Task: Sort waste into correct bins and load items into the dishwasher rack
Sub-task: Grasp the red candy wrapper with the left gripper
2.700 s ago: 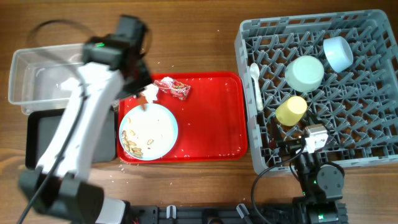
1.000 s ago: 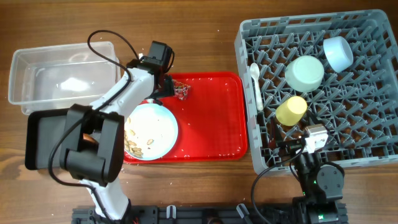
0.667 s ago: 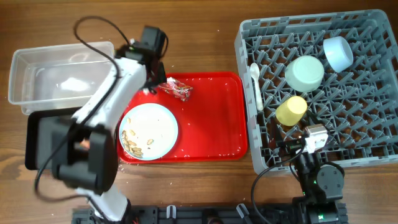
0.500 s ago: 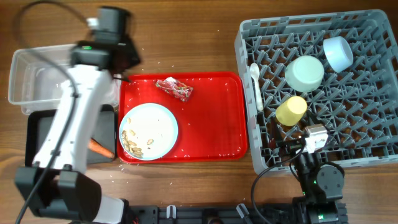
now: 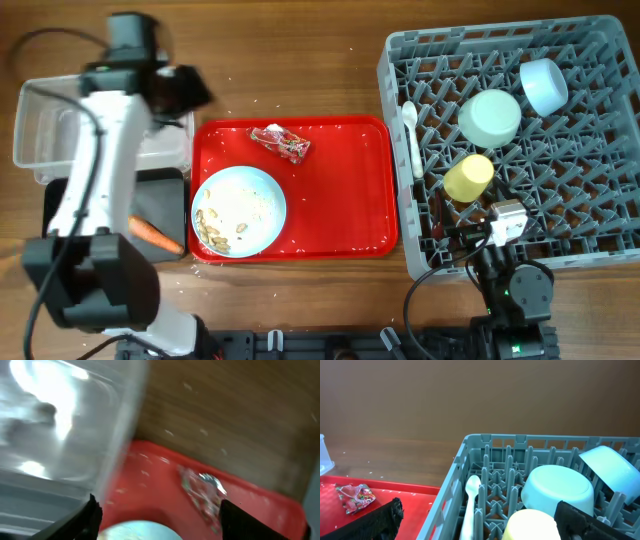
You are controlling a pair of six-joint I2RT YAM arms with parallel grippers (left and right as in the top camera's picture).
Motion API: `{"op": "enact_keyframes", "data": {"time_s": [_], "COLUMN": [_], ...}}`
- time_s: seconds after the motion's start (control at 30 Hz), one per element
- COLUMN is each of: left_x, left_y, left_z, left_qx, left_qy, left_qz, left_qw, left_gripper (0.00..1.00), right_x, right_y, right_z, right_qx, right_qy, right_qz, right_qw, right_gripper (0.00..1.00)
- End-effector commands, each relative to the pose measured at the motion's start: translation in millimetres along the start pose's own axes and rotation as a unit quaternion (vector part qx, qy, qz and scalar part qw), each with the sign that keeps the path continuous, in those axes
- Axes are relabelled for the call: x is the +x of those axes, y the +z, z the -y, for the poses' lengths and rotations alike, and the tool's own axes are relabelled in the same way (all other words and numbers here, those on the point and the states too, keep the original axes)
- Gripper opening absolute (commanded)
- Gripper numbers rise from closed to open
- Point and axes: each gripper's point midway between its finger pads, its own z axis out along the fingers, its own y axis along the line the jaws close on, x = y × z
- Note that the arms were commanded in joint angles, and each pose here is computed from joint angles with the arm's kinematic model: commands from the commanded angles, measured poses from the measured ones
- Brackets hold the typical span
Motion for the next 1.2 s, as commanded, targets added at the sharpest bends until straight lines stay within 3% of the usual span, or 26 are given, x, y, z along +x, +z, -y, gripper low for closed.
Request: {"op": "enact_keyframes", "data": {"time_s": [0.0, 0.17, 0.3, 0.43, 0.57, 0.63, 0.93, 0.97, 1.0, 1.07, 1.17], "left_x": [45.9, 99.1, 130.2, 135.2, 135.8, 136.3, 76.6, 76.6, 80.1, 89.1, 108.6], "left_y": [14.5, 77.3, 122.1, 144.2, 151.8, 151.8, 64.5, 62.6, 64.9, 77.1, 109.9], "left_z": [59.5, 84.6, 98.7, 94.3, 90.1, 89.7, 114.5, 112.4, 109.3, 102.7, 88.0], "left_qx": [0.010, -0.046, -0.051, -0.065, -0.073, -0.074, 0.008, 0.005, -0.003, -0.020, -0.060], "left_qy": [0.075, 0.004, -0.005, -0.037, -0.037, -0.037, -0.062, -0.077, -0.106, -0.144, -0.180], "left_qz": [-0.028, -0.068, -0.105, -0.109, -0.108, -0.110, -0.045, -0.046, -0.052, -0.064, -0.090], "left_qw": [0.997, 0.997, 0.993, 0.991, 0.991, 0.991, 0.997, 0.996, 0.993, 0.987, 0.978], "left_gripper": [0.76, 0.75, 0.77, 0.73, 0.32, 0.04, 0.04, 0.22, 0.51, 0.59, 0.85], "right_x": [-2.3, -2.3, -2.3, -2.3, -2.3, -2.3, -2.3, -2.3, -2.3, -2.3, -2.3], "right_y": [-0.4, -0.4, -0.4, -0.4, -0.4, -0.4, -0.4, -0.4, -0.4, -0.4, -0.4], "right_z": [-1.3, -1.3, -1.3, -1.3, -1.3, -1.3, -1.2, -1.3, -1.3, -1.3, -1.3], "right_qx": [-0.004, -0.004, -0.004, -0.004, -0.004, -0.004, -0.004, -0.004, -0.004, -0.004, -0.004], "right_qy": [-0.007, -0.007, -0.007, -0.007, -0.007, -0.007, -0.007, -0.007, -0.007, -0.007, -0.007], "right_qz": [0.006, 0.006, 0.006, 0.006, 0.006, 0.006, 0.006, 0.006, 0.006, 0.006, 0.006], "right_qw": [1.000, 1.000, 1.000, 1.000, 1.000, 1.000, 1.000, 1.000, 1.000, 1.000, 1.000], "right_gripper": [1.00, 1.00, 1.00, 1.00, 1.00, 1.00, 1.00, 1.00, 1.00, 1.00, 1.00]}}
